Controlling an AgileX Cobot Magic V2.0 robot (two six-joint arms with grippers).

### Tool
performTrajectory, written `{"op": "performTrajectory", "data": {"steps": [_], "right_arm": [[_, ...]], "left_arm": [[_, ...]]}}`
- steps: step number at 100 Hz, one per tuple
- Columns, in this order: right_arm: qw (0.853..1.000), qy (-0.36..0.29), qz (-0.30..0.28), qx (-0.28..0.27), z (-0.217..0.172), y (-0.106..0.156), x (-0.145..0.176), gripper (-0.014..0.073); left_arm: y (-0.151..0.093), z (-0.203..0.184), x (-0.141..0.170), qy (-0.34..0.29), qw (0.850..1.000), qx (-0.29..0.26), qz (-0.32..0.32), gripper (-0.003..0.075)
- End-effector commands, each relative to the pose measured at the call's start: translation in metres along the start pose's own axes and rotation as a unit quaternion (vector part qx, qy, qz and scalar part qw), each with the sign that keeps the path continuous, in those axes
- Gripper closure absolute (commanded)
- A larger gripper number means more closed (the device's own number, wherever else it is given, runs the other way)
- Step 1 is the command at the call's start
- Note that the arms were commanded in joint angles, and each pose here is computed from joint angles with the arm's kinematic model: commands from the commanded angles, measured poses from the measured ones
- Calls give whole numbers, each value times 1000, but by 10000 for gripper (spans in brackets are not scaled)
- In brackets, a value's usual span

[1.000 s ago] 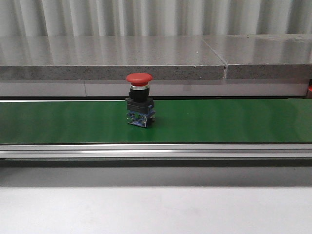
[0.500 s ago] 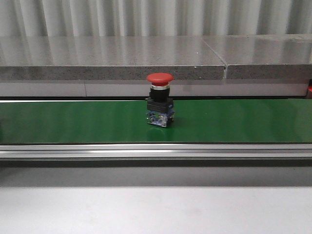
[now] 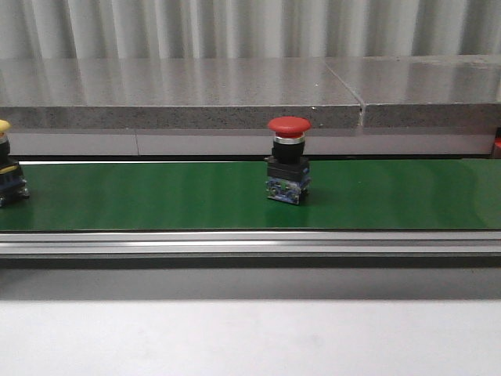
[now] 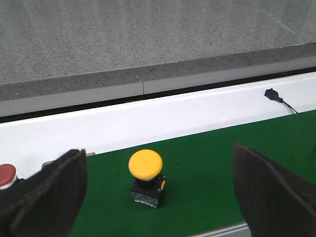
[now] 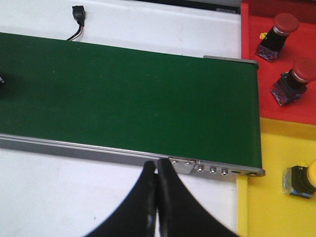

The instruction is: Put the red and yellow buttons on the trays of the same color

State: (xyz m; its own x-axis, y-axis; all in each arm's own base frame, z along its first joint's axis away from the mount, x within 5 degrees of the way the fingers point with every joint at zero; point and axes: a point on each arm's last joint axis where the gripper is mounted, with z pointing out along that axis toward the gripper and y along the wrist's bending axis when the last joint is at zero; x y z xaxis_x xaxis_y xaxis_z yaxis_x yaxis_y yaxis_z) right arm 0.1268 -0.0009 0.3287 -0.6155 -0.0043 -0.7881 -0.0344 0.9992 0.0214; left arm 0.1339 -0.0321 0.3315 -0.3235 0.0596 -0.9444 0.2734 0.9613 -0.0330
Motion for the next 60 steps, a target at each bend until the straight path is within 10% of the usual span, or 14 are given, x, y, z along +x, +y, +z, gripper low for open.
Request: {"op": "performTrajectory", "data": {"steps": [1, 44, 60], "right_arm": [[999, -41, -7, 5, -6, 0, -11, 663], [999, -40, -7, 5, -6, 0, -11, 663], [999, -41, -7, 5, -6, 0, -11, 663]], "left_arm": [[-1, -14, -4, -63, 998, -6, -5, 200], [-4, -39, 22, -97, 995, -6, -1, 741], [-4, -39, 22, -97, 995, -6, -1, 740]]}}
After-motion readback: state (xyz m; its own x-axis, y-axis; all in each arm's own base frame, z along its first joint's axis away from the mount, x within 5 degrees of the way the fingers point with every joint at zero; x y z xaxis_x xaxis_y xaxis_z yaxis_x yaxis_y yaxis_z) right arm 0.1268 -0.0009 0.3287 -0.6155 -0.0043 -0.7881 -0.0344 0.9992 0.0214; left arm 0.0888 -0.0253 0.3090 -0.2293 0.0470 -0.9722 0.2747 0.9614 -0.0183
